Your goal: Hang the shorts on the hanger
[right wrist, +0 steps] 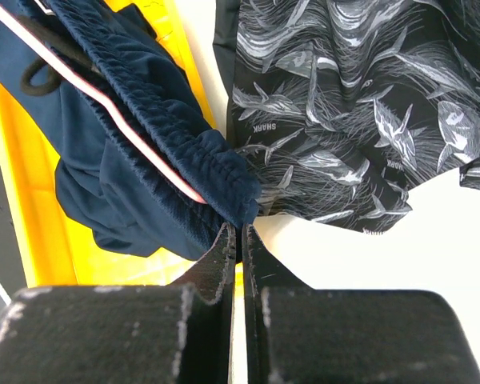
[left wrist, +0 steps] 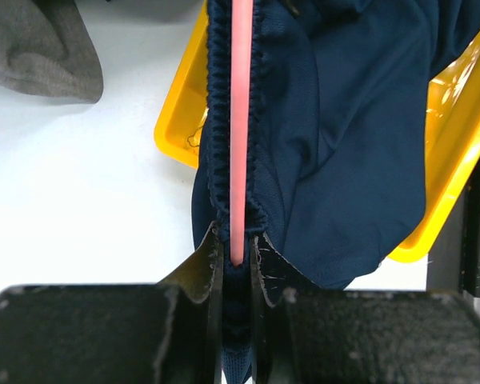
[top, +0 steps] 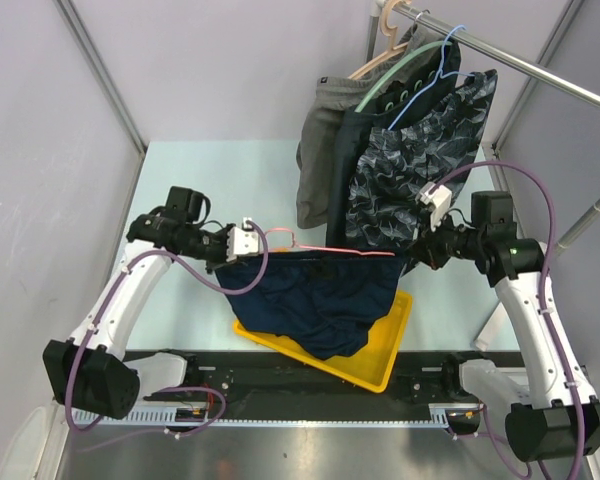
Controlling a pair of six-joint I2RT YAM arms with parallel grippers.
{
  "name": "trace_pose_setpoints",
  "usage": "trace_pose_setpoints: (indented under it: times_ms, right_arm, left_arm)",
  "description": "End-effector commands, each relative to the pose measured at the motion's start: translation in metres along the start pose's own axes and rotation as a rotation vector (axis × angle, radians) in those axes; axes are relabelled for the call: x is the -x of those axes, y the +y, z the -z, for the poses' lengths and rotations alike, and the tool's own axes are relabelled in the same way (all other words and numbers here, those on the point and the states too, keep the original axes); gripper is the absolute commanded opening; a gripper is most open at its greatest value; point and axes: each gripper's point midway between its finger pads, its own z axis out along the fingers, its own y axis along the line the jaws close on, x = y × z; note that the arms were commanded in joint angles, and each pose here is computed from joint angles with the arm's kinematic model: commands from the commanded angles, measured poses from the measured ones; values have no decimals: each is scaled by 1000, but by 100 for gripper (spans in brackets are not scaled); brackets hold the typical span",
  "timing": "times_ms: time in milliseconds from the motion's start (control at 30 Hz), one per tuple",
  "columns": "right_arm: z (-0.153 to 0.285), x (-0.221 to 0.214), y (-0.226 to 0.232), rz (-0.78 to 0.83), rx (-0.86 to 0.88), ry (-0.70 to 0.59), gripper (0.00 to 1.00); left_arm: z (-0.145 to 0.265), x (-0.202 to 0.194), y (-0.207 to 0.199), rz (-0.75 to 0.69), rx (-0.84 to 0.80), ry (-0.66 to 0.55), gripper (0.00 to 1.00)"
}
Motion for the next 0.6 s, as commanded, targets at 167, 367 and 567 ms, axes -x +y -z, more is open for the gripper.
trace_pose_setpoints:
  times_ms: [167,367,567]
  right_arm:
    - [5,25,-16,54,-149,-3,0]
    - [-9,28,12,63,-96,13,0]
    - [-11,29,14,63,-94,12,0]
  left_arm:
    - [6,-20,19,52,108,206,0]
    - [-13,11,12,47,93,148,0]
    - [-10,21,12,44,97,128,0]
